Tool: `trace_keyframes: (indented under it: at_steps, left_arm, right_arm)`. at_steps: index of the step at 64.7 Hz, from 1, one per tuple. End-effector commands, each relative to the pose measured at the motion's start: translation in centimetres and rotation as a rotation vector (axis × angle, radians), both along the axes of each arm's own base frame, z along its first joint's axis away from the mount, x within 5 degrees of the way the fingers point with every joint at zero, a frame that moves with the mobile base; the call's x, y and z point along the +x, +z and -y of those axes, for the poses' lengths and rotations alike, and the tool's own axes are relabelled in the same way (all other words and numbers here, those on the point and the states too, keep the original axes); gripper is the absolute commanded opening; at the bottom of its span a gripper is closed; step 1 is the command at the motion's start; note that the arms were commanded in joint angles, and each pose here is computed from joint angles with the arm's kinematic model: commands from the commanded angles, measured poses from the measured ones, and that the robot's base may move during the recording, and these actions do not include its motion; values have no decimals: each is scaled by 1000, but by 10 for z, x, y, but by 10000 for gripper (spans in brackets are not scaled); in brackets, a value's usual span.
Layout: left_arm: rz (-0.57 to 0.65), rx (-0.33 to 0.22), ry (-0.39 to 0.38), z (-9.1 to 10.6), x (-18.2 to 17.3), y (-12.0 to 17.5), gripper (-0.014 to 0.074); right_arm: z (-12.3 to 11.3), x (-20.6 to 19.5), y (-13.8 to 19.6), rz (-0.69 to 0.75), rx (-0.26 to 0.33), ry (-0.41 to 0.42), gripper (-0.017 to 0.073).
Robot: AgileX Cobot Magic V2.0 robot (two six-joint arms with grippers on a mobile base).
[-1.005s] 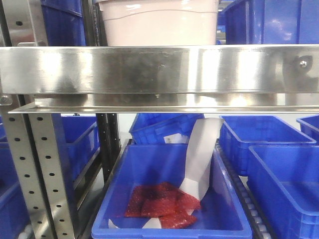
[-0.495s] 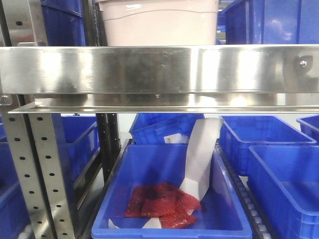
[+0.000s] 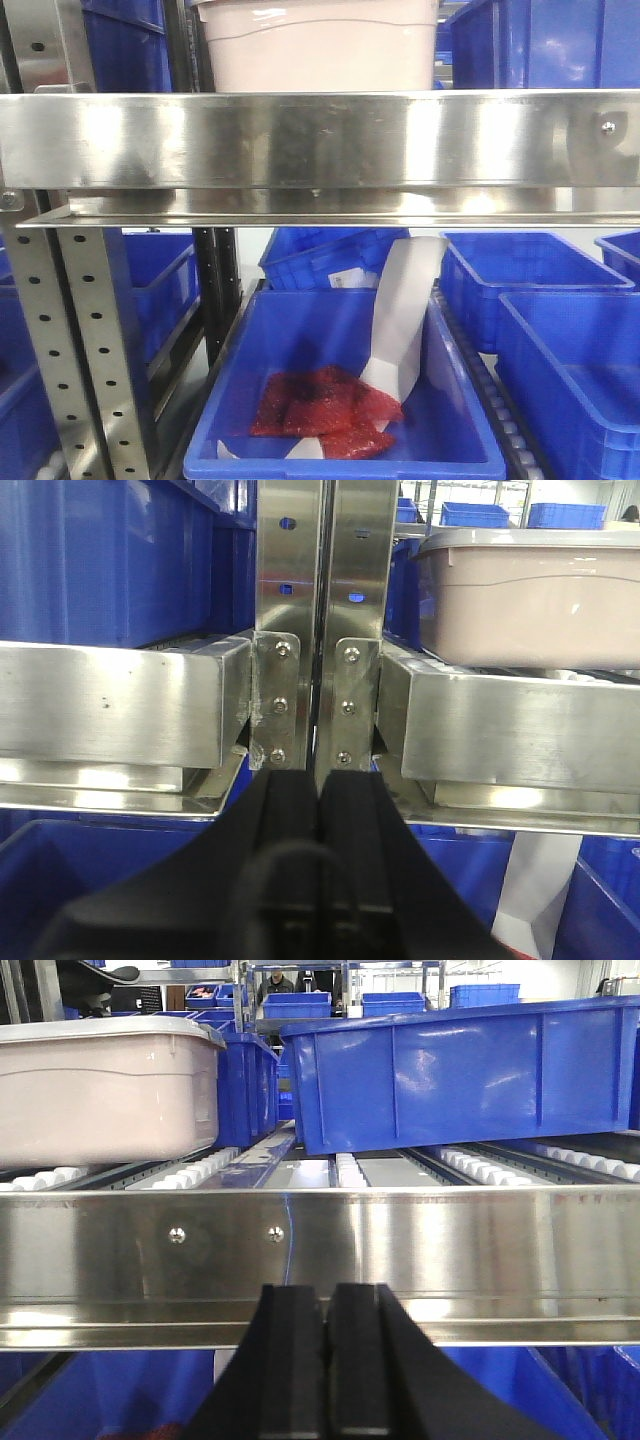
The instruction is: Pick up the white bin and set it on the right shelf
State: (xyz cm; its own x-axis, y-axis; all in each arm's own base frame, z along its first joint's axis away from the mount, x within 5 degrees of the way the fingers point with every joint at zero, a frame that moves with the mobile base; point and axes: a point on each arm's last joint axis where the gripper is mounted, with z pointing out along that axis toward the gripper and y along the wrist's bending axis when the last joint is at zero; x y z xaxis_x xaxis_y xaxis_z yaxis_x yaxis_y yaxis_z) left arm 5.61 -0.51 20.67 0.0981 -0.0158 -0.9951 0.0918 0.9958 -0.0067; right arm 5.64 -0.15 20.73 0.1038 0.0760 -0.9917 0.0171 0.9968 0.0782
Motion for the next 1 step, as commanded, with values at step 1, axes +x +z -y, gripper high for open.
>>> trace_keyframes:
  at_steps: [1]
  left_arm:
    - [89,-13,-4,0,-2,8,-117]
  right_arm:
    - [0,-3,9,103,-10,-2,55]
